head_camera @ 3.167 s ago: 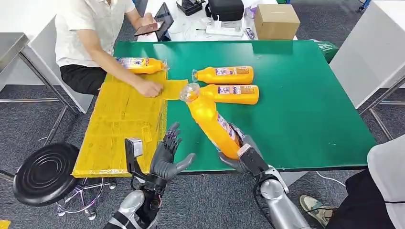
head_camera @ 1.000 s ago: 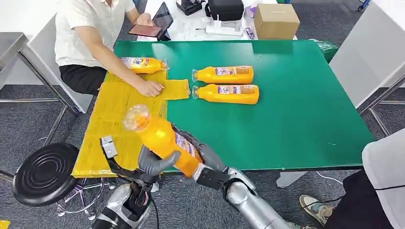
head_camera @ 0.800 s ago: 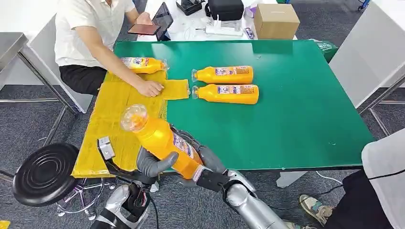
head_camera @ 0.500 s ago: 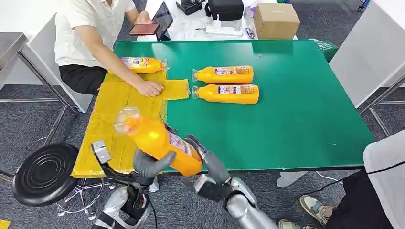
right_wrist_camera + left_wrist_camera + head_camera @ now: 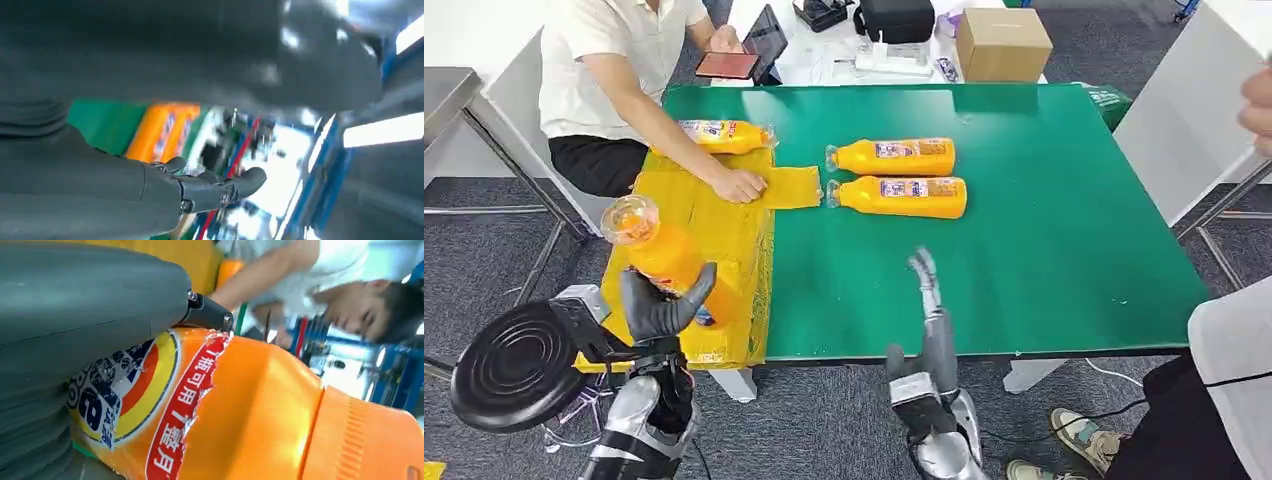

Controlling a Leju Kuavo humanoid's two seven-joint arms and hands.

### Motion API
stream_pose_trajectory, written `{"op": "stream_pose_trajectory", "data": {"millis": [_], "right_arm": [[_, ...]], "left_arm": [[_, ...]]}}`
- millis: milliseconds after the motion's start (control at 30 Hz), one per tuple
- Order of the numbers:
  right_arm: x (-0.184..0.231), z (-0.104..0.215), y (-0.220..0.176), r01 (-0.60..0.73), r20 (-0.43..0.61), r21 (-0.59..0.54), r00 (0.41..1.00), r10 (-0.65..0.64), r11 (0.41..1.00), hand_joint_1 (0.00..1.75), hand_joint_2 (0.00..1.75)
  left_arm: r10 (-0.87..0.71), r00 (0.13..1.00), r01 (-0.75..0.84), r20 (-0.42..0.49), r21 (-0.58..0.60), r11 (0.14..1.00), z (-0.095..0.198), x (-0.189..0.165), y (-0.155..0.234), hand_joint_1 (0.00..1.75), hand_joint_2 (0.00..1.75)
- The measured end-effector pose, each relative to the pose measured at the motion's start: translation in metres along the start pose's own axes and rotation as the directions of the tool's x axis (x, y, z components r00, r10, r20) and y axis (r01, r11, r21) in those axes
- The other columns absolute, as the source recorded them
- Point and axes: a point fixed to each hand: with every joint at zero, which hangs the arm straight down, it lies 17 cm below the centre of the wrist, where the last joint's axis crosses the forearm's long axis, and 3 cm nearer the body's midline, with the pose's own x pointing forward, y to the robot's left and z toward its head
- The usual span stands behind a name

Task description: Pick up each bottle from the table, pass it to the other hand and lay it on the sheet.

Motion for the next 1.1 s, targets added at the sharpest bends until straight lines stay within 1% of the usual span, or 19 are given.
{"op": "stream_pose_trajectory", "data": {"millis": [67,133,167,233,267,333,433,467,500,533,567,600,633,700,833,1033,1067,1100], "right_arm": [[0.003,-0.009,-0.017,0.011,-0.003,-0.073,1.000,-0.011,0.997,0.00,0.00],[0.011,-0.016,-0.032,0.017,0.013,-0.129,1.000,-0.015,0.991,0.00,0.00],[0.016,-0.019,-0.036,0.025,0.025,-0.145,0.999,-0.022,0.989,0.00,0.00],[0.022,-0.024,-0.038,0.046,0.039,-0.153,0.998,-0.040,0.987,0.00,0.00],[0.024,-0.025,-0.038,0.053,0.042,-0.156,0.998,-0.046,0.986,0.00,0.00],[0.027,-0.027,-0.039,0.060,0.048,-0.162,0.997,-0.053,0.985,0.00,0.00],[0.029,-0.029,-0.040,0.064,0.052,-0.170,0.997,-0.056,0.983,0.00,0.00],[0.029,-0.029,-0.040,0.067,0.052,-0.169,0.997,-0.059,0.983,0.00,0.00],[0.029,-0.030,-0.039,0.075,0.054,-0.163,0.996,-0.067,0.984,0.00,0.00],[0.031,-0.032,-0.036,0.085,0.058,-0.153,0.995,-0.077,0.985,0.00,0.00],[0.032,-0.034,-0.035,0.093,0.066,-0.144,0.994,-0.084,0.985,0.00,0.00],[0.034,-0.037,-0.032,0.105,0.073,-0.133,0.993,-0.096,0.986,0.00,0.00],[0.037,-0.039,-0.029,0.114,0.081,-0.124,0.991,-0.105,0.986,0.00,0.00],[0.040,-0.043,-0.024,0.124,0.091,-0.108,0.989,-0.114,0.986,0.00,0.00],[0.040,-0.045,-0.014,0.135,0.095,-0.079,0.987,-0.128,0.988,0.00,0.00],[0.032,-0.043,-0.009,0.133,0.074,-0.065,0.989,-0.129,0.989,0.00,0.00],[0.031,-0.042,-0.008,0.134,0.070,-0.064,0.989,-0.129,0.989,0.00,0.00],[0.030,-0.042,-0.007,0.133,0.068,-0.062,0.989,-0.129,0.989,0.00,0.00]], "left_arm": [[-0.064,0.998,0.063,0.022,0.031,0.998,-0.005,0.000,0.010,1.75,1.75],[-0.205,0.976,0.201,0.068,0.068,0.977,-0.010,0.004,0.019,1.75,1.75],[-0.313,0.946,0.307,0.083,0.079,0.948,-0.014,0.003,0.021,1.75,1.75],[-0.500,0.862,0.496,0.078,0.066,0.866,-0.022,-0.009,0.022,1.75,1.75],[-0.549,0.832,0.546,0.078,0.051,0.836,-0.024,-0.016,0.021,1.75,1.75],[-0.586,0.807,0.585,0.072,0.033,0.811,-0.028,-0.025,0.021,1.75,1.75],[-0.605,0.795,0.605,0.047,0.019,0.796,-0.029,-0.037,0.025,1.75,1.75],[-0.630,0.776,0.630,0.040,0.012,0.777,-0.030,-0.041,0.026,1.75,1.75],[-0.676,0.736,0.676,0.036,-0.003,0.737,-0.032,-0.045,0.025,1.75,1.75],[-0.762,0.645,0.764,0.051,-0.033,0.644,-0.033,-0.053,0.022,1.75,1.75],[-0.821,0.564,0.826,0.084,-0.055,0.561,-0.034,-0.058,0.016,1.75,1.75],[-0.875,0.468,0.884,0.125,-0.090,0.460,-0.034,-0.068,0.009,1.75,1.75],[-0.903,0.399,0.916,0.159,-0.119,0.384,-0.035,-0.076,0.003,1.75,1.75],[-0.933,0.304,0.945,0.192,-0.182,0.271,-0.035,-0.094,-0.003,1.75,1.75],[-0.952,0.170,0.946,0.253,-0.314,0.085,-0.027,-0.133,-0.006,1.75,1.75],[-0.941,0.006,0.885,0.339,-0.440,-0.153,-0.010,-0.174,0.003,1.75,1.75],[-0.937,-0.008,0.881,0.349,-0.441,-0.172,-0.011,-0.175,0.003,1.61,1.75],[-0.933,-0.025,0.875,0.360,-0.444,-0.195,-0.012,-0.177,0.003,0.61,1.75]]}}
